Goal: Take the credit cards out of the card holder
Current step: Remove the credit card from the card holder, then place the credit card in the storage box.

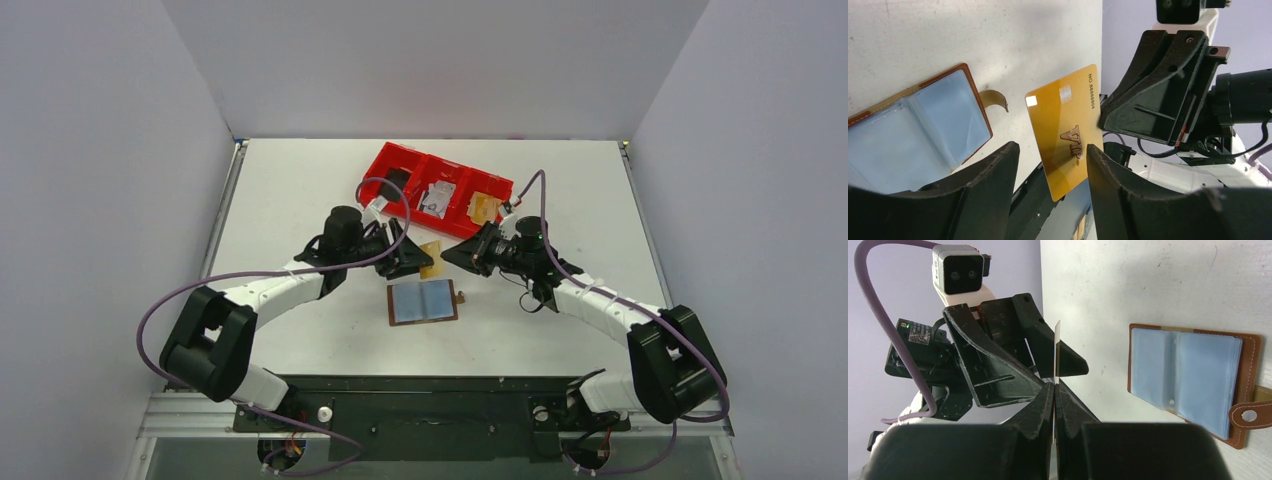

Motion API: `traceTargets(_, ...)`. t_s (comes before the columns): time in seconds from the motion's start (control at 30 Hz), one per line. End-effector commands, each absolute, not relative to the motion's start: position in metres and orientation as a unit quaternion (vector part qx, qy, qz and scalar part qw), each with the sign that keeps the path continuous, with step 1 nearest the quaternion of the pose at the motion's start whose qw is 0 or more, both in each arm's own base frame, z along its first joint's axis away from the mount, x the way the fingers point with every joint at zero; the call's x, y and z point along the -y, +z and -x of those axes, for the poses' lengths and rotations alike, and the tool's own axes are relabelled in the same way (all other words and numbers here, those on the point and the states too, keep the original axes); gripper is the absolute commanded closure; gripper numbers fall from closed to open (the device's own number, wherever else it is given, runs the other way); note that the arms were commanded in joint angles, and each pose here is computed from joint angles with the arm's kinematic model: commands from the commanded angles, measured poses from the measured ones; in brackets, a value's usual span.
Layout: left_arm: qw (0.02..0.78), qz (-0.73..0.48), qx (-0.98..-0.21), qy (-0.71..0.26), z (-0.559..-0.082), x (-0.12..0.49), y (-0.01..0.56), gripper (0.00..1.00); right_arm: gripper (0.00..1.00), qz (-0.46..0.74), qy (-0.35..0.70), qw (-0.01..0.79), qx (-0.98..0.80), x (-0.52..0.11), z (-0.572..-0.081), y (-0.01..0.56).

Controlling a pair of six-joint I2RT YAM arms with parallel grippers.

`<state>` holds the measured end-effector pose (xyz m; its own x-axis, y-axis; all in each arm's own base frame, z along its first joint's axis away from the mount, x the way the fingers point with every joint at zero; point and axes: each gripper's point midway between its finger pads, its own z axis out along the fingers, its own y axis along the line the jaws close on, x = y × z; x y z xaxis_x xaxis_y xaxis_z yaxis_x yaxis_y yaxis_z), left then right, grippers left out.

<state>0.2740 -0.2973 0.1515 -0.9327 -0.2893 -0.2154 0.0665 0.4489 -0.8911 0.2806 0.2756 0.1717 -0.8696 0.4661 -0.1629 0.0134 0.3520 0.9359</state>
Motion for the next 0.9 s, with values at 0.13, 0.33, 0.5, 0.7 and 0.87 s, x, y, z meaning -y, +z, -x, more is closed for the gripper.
traceTargets(0.13, 0.178, 0.064, -0.779, -0.599, -0.277, 0.305, 0.188, 0.80, 1.00, -0.122, 0.583, 0.235, -0.768, -0.282, -0.281, 0.207)
traceTargets(0.33, 0.174, 0.067, -0.776, -0.602, -0.276, 0.305, 0.189, 1.00, 0.97, -0.114, 0.573, 0.240, -0.775, -0.282, -0.281, 0.204)
traceTargets(0.5, 0.169, 0.071, -0.768, -0.614, -0.275, 0.304, 0.193, 1.00, 0.42, -0.103, 0.573, 0.261, -0.770, -0.280, -0.281, 0.212)
traceTargets(0.7, 0.155, 0.072, -0.732, -0.660, -0.270, 0.303, 0.211, 1.00, 0.34, -0.085, 0.609, 0.275, -0.739, -0.284, -0.278, 0.232)
traceTargets(0.87, 0.148, 0.066, -0.704, -0.691, -0.267, 0.304, 0.226, 1.00, 0.42, -0.078, 0.630, 0.270, -0.724, -0.288, -0.277, 0.241)
